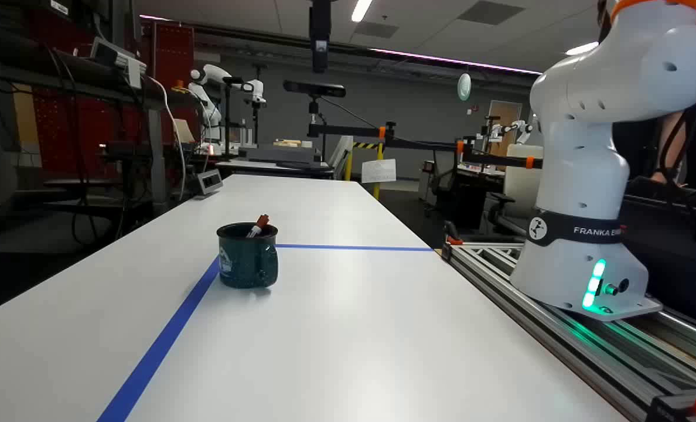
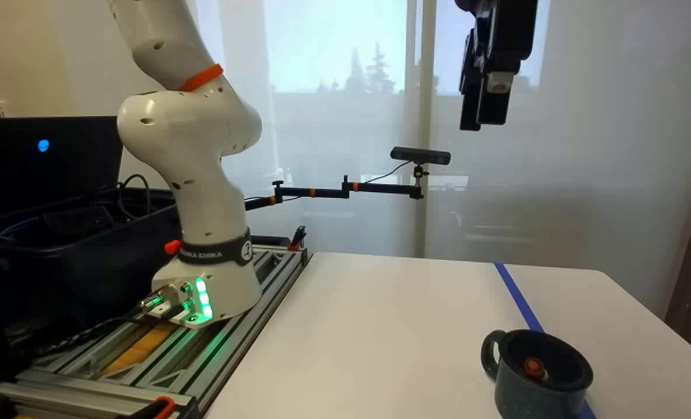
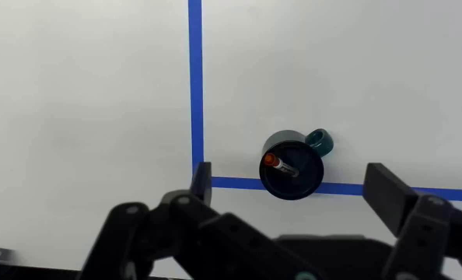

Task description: Remove the red marker from the green mug.

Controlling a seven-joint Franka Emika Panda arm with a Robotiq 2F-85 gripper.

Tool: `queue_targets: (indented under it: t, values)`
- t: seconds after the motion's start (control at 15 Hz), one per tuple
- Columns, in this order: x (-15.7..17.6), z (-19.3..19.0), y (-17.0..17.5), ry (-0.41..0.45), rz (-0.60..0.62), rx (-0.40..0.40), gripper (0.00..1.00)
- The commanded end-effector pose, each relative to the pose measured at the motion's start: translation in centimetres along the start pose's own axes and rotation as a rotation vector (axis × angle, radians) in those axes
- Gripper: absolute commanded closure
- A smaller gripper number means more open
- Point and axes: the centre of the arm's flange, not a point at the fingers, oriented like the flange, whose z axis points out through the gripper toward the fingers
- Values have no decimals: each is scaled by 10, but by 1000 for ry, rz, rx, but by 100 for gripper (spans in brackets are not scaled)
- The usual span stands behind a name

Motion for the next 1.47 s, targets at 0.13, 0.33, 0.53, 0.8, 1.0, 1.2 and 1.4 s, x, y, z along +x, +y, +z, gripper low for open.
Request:
queue_targets:
  t: [0.13, 0.33, 0.53, 0.8, 1.0, 1.2, 1.4]
  values:
    - [0, -2, 1, 5, 1, -1, 0]
    - [0, -2, 1, 5, 1, -1, 0]
    - [8, 7, 3, -12, -26, 13, 0]
    - [35, 50, 9, -92, -167, 68, 0]
    - [52, 88, 8, -137, -272, 124, 0]
    - [67, 115, 5, -171, -356, 155, 0]
    - [81, 129, 2, -199, -418, 144, 0]
